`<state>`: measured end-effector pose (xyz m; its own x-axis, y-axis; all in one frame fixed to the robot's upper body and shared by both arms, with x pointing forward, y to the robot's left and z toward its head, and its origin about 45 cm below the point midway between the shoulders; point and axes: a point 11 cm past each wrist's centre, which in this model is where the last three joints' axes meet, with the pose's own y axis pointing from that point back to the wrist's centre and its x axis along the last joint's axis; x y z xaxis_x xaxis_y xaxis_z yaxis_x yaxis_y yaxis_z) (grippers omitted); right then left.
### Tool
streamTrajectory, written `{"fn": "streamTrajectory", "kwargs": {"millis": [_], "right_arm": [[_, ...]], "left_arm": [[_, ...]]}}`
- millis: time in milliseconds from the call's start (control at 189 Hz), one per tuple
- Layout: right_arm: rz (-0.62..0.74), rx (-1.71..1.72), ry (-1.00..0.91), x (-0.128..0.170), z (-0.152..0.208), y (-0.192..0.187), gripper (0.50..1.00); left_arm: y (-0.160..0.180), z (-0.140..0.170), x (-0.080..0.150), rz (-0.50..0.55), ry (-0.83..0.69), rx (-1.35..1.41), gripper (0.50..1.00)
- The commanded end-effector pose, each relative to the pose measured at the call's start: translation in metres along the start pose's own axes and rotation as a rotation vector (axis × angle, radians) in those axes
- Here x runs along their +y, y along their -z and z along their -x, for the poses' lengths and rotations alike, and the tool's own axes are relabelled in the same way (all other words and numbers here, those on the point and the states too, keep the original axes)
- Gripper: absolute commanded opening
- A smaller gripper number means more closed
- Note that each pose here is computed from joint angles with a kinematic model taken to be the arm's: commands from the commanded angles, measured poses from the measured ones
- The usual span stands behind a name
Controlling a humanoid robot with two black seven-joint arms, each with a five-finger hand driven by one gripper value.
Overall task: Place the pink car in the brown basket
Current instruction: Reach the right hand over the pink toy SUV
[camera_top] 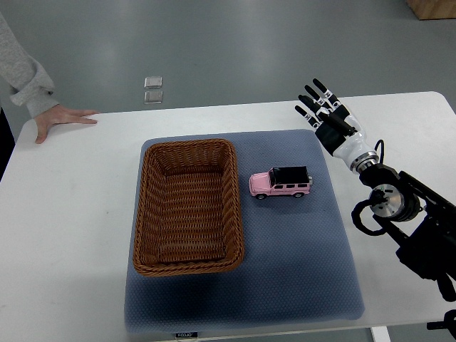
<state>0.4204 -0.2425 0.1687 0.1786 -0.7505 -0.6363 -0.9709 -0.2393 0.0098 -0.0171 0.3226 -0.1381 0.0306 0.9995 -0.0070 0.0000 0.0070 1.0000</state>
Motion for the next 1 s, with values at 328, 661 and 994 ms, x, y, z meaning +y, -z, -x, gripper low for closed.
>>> {"fn": "streamTrajectory", "kwargs": {"millis": [328,661,994], "right_arm": [[0.096,0.345,0.163,-0.007,0.019,0.019,0.911],[0.455,1.351,0.569,-0.015,0.058,0.063,0.911],[0.605,1.665,0.646,-0.008,0.048,0.05,0.905]], "left_arm": [[-0.004,0.001,0.0,0.007,0.004,-0.002,1.0],[-0.007,0.002,0.0,0.012,0.008,-0.005,1.0],[-0.01,0.003,0.0,0.016,0.01,-0.006,1.0]]}}
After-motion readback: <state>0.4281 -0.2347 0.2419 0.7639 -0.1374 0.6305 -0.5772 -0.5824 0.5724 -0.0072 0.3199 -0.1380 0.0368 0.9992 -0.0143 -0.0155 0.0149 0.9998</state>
